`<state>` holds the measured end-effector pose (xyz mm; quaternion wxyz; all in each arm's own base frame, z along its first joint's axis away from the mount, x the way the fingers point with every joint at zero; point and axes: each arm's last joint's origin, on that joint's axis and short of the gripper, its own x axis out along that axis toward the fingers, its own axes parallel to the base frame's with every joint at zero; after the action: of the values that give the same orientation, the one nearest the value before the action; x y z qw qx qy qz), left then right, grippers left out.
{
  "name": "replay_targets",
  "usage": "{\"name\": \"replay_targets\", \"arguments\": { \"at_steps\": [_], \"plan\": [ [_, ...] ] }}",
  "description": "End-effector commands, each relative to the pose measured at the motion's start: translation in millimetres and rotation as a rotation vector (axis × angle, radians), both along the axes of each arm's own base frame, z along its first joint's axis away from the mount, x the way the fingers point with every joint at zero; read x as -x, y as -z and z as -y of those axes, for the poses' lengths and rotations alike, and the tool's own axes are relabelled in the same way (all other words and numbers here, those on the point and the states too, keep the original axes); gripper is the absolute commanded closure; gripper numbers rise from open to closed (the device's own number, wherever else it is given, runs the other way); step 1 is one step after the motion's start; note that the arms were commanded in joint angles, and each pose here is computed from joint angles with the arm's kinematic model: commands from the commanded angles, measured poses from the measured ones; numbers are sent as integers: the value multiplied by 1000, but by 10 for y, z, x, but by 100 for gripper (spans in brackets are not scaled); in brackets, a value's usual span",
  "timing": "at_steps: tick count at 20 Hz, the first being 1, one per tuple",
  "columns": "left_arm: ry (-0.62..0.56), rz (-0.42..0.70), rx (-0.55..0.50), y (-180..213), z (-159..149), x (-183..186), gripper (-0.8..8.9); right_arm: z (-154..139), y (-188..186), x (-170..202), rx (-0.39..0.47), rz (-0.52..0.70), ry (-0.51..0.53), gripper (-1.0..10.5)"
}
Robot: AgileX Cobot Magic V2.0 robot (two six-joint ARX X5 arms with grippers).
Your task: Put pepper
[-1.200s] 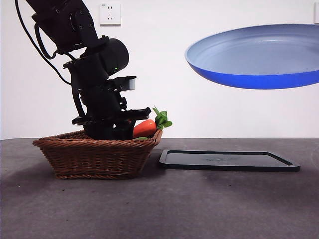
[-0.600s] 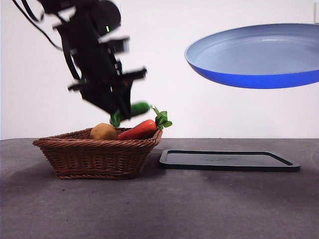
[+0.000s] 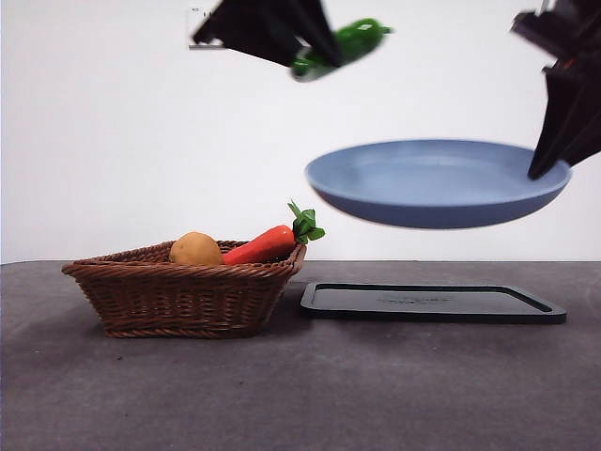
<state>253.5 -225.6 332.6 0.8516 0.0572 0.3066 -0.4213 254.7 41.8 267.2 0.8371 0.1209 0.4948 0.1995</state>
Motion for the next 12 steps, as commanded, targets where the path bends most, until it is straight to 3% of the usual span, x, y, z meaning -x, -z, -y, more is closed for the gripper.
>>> {"name": "replay_targets", "arguments": {
  "at_steps": [1, 5, 10, 12],
  "plan": [
    [65, -7, 9, 84, 266, 51, 755, -80, -9, -76, -30, 5, 1, 941],
    [85, -31, -41, 391, 538, 2, 753, -174, -8, -72, -36, 10, -27, 941],
    [47, -72, -122, 731, 647, -130, 747, -177, -5, -61, -50, -4, -37, 941],
    [13, -53, -143, 744, 646, -146, 665, -184, -6, -55, -79, -15, -49, 941]
  ]
}}
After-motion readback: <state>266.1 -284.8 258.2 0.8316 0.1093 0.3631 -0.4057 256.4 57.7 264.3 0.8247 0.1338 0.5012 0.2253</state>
